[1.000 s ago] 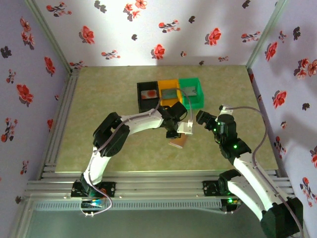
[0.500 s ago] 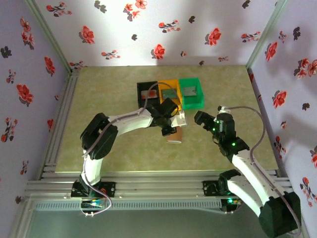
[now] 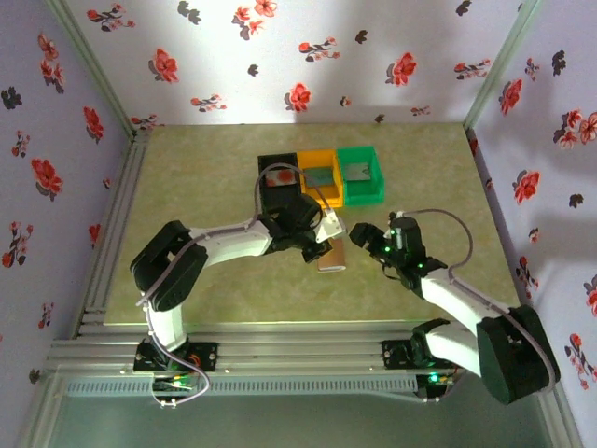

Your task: Take the credit cards out of the card holder

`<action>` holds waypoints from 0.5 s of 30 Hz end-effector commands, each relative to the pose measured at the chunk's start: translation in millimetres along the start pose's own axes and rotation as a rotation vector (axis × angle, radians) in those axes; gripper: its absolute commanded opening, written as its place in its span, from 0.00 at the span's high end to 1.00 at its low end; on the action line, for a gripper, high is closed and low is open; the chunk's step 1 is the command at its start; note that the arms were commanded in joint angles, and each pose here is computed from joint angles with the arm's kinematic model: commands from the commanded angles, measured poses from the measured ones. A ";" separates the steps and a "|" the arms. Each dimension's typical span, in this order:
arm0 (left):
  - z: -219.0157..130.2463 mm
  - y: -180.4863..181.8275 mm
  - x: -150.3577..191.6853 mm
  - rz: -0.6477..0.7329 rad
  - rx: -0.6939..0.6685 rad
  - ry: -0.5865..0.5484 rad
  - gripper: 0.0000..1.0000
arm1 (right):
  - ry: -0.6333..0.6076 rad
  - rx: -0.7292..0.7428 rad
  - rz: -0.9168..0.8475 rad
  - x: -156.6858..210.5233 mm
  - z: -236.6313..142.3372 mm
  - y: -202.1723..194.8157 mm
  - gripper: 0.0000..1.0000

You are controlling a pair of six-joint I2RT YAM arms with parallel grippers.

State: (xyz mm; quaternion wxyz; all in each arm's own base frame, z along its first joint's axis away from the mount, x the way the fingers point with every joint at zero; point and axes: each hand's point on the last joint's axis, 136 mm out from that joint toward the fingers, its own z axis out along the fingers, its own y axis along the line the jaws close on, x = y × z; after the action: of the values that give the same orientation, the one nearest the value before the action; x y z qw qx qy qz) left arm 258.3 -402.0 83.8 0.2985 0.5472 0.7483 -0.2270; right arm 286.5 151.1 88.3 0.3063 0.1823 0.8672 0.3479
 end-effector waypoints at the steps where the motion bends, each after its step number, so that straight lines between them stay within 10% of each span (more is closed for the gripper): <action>1: -18.5 0.8 -37.4 -0.016 -0.014 -0.165 1.00 | 0.027 -0.089 0.037 5.4 6.4 15.6 0.26; 9: -20.3 1.8 -40.0 -0.038 -0.023 -0.214 1.00 | 0.081 -0.115 0.025 19.5 11.6 20.3 0.31; 15: -16.0 -4.2 -14.9 -0.043 0.004 -0.038 1.00 | 0.046 0.019 -0.044 15.7 -1.9 -0.9 0.24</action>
State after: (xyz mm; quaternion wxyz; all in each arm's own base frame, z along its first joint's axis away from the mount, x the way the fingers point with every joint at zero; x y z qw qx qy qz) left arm 260.0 -407.0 105.5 0.3367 0.5145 0.7456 -0.2567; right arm 279.9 169.8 87.1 0.2835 0.1673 0.8653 0.3781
